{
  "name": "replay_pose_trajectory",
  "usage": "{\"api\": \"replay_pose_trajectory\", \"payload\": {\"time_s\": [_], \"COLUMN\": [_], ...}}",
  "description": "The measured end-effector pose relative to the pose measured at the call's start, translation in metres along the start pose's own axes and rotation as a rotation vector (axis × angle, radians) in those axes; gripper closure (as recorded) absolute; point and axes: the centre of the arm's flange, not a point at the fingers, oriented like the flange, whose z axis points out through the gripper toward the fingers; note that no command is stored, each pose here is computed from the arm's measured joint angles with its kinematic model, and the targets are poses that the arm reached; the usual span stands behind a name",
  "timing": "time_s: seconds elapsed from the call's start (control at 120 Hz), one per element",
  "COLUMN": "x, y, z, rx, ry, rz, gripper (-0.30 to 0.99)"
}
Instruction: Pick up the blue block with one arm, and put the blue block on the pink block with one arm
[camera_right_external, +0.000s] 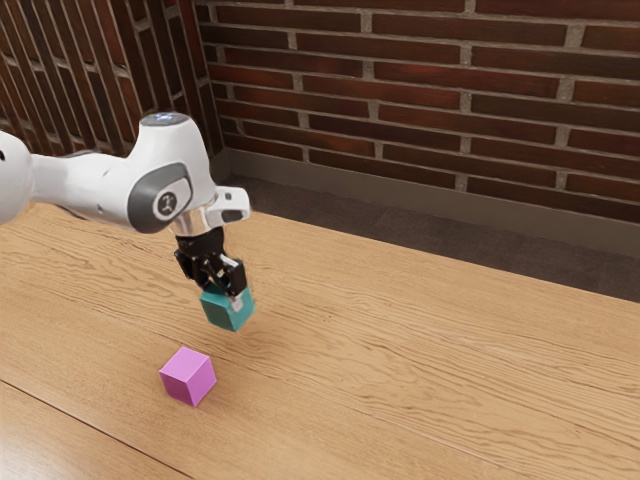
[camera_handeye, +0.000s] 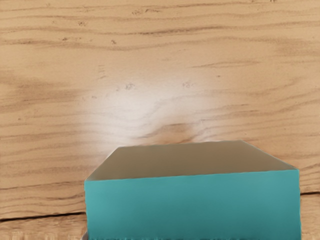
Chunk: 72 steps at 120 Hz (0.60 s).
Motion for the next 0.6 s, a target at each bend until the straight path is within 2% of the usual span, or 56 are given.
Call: {"api": "replay_pose_trajectory", "payload": {"time_s": [0.25, 0.383, 0.6], "x": [-0.048, -0.061, -0.079], "y": [0.002, 0.003, 0.007], "z": [-0.012, -0.015, -0.018], "rx": [0.016, 0.016, 0.018], "ry": [-0.001, -0.003, -0.024], "rz": [-0.037, -0.058, -0.073], "gripper": [0.66, 0.57, 0.52]}}
